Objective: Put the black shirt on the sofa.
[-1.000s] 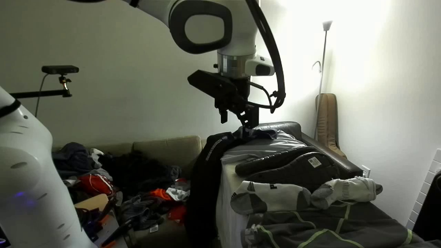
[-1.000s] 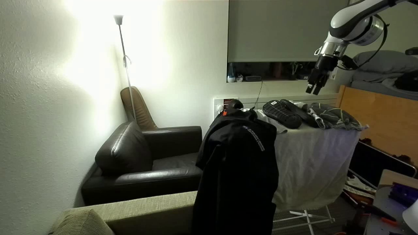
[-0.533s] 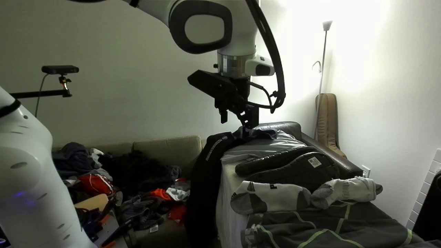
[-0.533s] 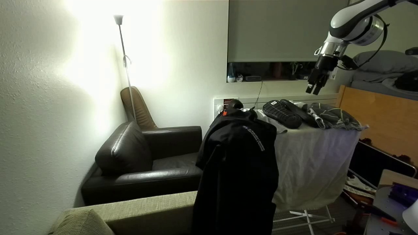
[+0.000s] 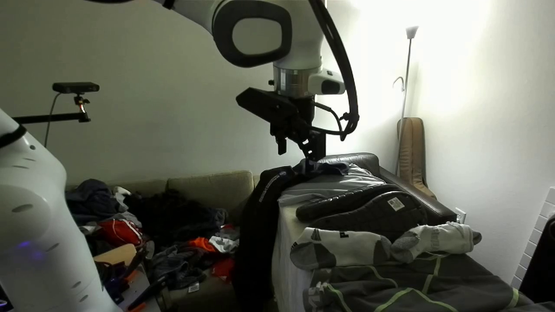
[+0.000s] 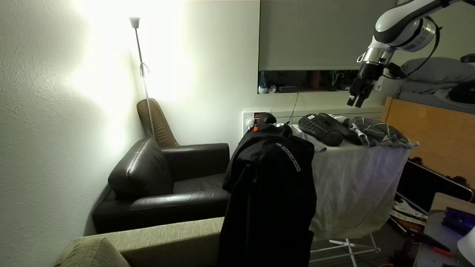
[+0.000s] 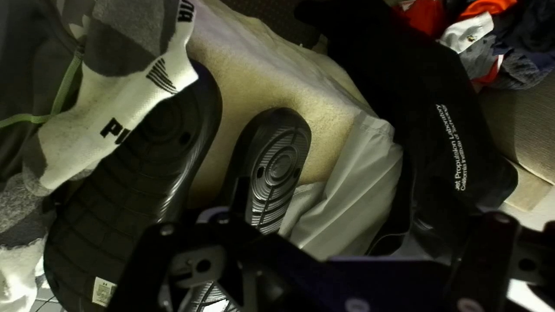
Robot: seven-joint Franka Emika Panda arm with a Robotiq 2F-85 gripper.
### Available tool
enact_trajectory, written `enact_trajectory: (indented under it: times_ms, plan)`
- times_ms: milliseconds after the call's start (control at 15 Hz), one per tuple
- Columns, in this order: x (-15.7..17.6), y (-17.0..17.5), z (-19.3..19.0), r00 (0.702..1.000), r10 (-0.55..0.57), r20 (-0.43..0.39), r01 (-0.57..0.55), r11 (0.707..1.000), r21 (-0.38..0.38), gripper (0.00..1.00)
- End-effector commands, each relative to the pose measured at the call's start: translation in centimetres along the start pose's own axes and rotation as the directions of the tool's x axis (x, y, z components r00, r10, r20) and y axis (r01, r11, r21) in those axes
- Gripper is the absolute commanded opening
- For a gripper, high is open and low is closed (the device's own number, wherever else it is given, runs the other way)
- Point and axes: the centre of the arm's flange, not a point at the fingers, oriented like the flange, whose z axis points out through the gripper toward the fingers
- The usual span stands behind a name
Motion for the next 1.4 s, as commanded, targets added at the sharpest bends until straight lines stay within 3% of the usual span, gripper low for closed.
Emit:
enact_trajectory:
  times_ms: [0,400,667,1333]
  plan:
    - [1.0,-1.1,0.1,0.998,-0.034,-0.048,0.032,0.999,-0.041,1.00]
    - [2.8,-3.6,0.1,0.991,-0.097,-0.092,0.088,0.992,-0.089,1.00]
    - [4.4,-4.3,0.5,0.986,-0.151,-0.066,0.141,0.981,-0.132,1.00]
    - [14.4,-5.2,0.0,0.946,-0.322,0.020,0.321,0.933,-0.163,1.00]
